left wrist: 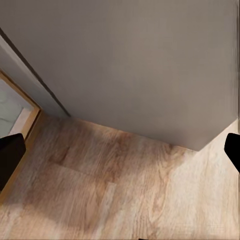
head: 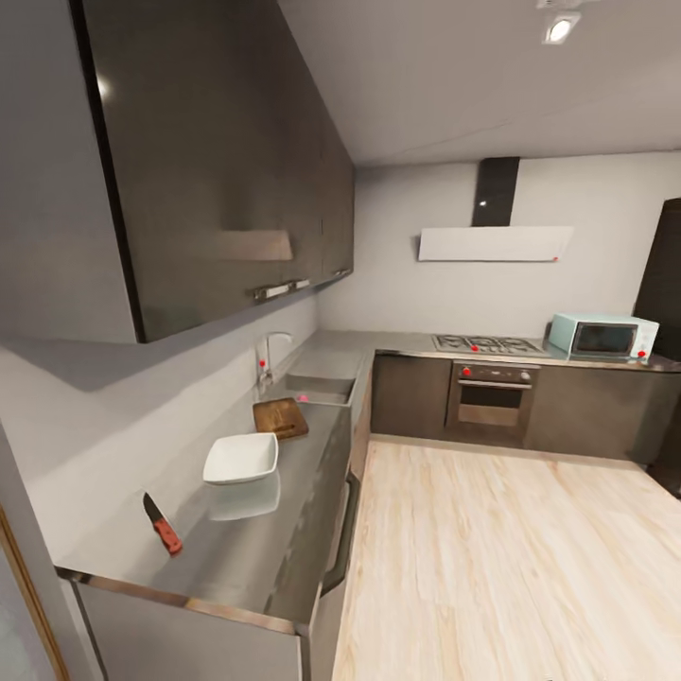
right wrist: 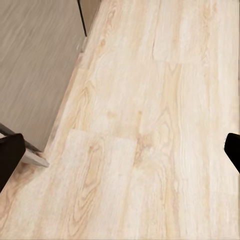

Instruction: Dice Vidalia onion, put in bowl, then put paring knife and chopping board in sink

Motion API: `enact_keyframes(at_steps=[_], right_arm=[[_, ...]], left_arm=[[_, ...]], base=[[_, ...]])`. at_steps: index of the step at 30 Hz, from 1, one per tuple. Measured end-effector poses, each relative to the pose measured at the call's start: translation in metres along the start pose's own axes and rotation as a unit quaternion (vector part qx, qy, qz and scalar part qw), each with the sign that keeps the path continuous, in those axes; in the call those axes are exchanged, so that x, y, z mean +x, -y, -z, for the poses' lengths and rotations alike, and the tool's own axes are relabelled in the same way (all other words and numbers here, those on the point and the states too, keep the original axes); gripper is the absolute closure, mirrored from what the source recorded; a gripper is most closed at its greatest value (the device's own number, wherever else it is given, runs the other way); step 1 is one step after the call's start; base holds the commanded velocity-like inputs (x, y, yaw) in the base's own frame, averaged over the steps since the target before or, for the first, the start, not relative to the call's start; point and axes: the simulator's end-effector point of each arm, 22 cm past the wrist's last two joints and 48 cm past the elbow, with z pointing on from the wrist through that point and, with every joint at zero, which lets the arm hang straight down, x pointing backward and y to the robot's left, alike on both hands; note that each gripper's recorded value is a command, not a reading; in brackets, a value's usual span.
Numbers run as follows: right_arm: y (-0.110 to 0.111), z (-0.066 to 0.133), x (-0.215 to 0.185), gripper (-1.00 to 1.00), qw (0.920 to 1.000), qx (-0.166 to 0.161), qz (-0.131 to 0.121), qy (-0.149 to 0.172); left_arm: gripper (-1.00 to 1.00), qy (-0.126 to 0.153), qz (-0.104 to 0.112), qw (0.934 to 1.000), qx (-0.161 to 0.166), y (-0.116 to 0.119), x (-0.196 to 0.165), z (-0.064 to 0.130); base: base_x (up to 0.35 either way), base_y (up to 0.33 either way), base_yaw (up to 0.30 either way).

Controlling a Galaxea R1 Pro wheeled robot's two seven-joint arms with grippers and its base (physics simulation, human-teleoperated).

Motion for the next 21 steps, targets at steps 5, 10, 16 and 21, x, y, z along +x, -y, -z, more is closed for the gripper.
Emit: enact_keyframes(at_steps=[5, 10, 16, 21], right_arm=[[-0.0001, 0.0001, -0.0021, -1.0, 1.0, 0.0, 0.0, 0.003], [-0.0001, 0.0, -0.0044, -1.0, 1.0, 0.0, 0.0, 0.005], [-0.0006, 0.0, -0.0059, -1.0, 1.0, 0.0, 0.0, 0.007], [-0.0003, 0.0001, -0.005, -1.0, 1.0, 0.0, 0.0, 0.006]], left_arm=[[-1.0, 0.003, 0.0, 1.0, 0.0, 0.0001, -0.0022, -0.0003], [-1.0, 0.006, 0.001, 1.0, 0.0, 0.0003, -0.0043, -0.0005], [-1.0, 0.008, 0.001, 1.0, 0.001, 0.0006, -0.0058, -0.0007], [-1.0, 0.007, 0.001, 1.0, 0.002, 0.001, -0.0056, -0.0007]], base=[[0.001, 0.001, -0.195], [0.0, 0.001, -0.178], [0.0, 0.083, -0.081], [0.0, 0.221, -0.005]])
